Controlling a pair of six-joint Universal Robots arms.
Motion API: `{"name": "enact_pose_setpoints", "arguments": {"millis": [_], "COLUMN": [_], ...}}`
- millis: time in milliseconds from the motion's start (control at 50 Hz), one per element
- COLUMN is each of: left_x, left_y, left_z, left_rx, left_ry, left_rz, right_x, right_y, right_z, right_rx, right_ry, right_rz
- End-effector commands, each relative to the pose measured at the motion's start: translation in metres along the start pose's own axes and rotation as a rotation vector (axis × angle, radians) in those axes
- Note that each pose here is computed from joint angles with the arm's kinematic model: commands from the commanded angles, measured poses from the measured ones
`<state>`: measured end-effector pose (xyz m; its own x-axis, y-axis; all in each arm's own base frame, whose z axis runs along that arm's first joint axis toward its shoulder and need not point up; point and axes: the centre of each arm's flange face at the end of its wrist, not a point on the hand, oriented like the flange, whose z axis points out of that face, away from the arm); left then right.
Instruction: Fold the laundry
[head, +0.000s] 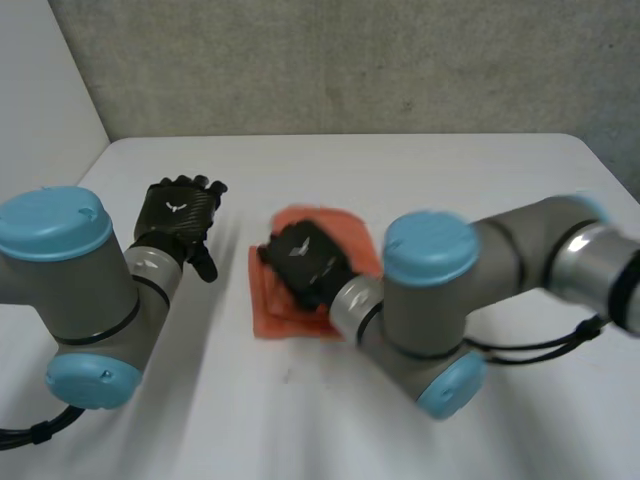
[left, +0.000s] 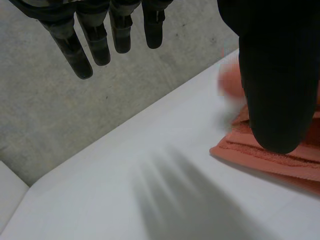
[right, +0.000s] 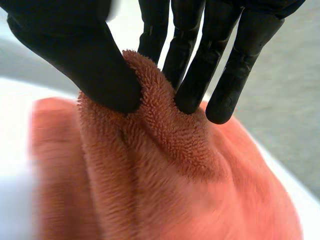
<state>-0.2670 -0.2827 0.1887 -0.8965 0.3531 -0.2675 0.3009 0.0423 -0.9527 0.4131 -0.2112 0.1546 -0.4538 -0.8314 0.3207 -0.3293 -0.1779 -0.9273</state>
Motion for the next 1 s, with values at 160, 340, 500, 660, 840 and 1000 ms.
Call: {"name": "enact_pose_setpoints", "arguments": {"millis": [160, 340, 500, 660, 840, 1000], "left_x": [0.029, 0.077, 0.08, 0.059, 0.048, 0.016], "left_y": [-0.033, -0.027, 0.03, 0.054, 0.005, -0.081], "left_z": [0.01, 0.015, 0.019, 0.014, 0.004, -0.017], "left_rx": [0.122, 0.07, -0.176, -0.273, -0.148, 0.091], "left_ry": [0.126, 0.322, 0.223, 0.135, 0.145, 0.099], "left_rz": [-0.099, -0.205, -0.169, -0.14, -0.139, -0.18], "right_x": [0.083, 0.12, 0.105, 0.093, 0.115, 0.174], "right_y": [-0.01, 0.006, 0.048, 0.064, 0.012, -0.059], "right_z": [-0.016, -0.023, -0.006, 0.002, -0.011, -0.058], "right_rx": [-0.014, -0.019, -0.169, -0.303, -0.196, 0.048], "right_ry": [0.28, 0.344, 0.237, 0.173, 0.212, 0.427], "right_rz": [0.238, 0.432, 0.494, 0.514, 0.467, 0.416]}}
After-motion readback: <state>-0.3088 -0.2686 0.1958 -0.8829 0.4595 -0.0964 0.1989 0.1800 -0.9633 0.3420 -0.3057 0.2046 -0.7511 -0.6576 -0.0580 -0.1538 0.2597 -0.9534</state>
